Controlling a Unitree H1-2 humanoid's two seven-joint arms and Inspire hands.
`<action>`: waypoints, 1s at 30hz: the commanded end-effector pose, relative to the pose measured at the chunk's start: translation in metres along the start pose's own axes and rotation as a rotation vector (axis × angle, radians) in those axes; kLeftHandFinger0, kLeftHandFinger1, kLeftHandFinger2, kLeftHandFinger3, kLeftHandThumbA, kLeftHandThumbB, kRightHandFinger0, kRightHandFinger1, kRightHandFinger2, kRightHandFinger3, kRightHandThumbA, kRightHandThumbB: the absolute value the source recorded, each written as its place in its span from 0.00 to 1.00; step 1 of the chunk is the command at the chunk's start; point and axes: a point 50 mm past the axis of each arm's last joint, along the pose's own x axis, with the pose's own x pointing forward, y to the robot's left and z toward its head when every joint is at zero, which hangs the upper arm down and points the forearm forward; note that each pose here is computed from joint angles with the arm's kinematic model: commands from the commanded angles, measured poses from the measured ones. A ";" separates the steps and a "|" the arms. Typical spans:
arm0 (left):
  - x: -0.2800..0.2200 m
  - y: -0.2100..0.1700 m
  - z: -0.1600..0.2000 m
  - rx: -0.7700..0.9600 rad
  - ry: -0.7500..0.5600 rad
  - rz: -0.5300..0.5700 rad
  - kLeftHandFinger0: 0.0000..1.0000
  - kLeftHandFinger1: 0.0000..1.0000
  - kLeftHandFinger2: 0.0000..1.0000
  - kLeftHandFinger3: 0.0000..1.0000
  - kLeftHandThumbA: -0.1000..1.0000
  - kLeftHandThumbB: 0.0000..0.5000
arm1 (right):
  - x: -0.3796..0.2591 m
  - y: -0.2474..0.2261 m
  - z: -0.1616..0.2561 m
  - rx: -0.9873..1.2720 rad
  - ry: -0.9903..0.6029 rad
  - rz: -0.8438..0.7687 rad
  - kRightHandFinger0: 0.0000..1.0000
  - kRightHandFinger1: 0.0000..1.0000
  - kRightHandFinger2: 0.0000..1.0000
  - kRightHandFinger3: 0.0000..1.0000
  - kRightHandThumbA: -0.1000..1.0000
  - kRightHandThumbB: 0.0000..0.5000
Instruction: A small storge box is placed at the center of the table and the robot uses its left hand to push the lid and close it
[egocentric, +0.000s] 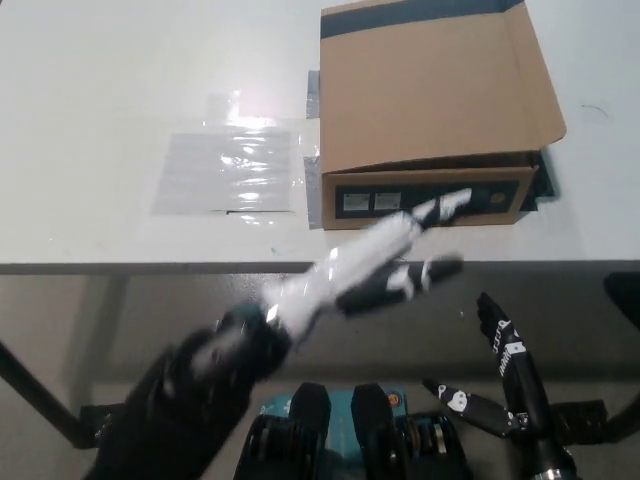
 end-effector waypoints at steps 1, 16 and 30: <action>-0.064 -0.019 0.055 0.041 -0.198 0.115 1.00 1.00 1.00 1.00 1.00 0.86 | 0.016 -0.001 0.019 0.009 -0.112 0.026 1.00 1.00 1.00 1.00 1.00 0.67; -0.173 -0.018 -0.063 0.089 0.212 0.361 1.00 1.00 1.00 1.00 1.00 0.95 | 0.018 0.002 0.017 0.010 -0.106 0.034 1.00 1.00 1.00 1.00 1.00 0.65; -0.192 -0.014 -0.107 0.127 0.331 0.417 1.00 1.00 1.00 1.00 1.00 0.84 | 0.017 0.004 0.018 -0.005 -0.111 0.040 1.00 1.00 1.00 1.00 1.00 0.65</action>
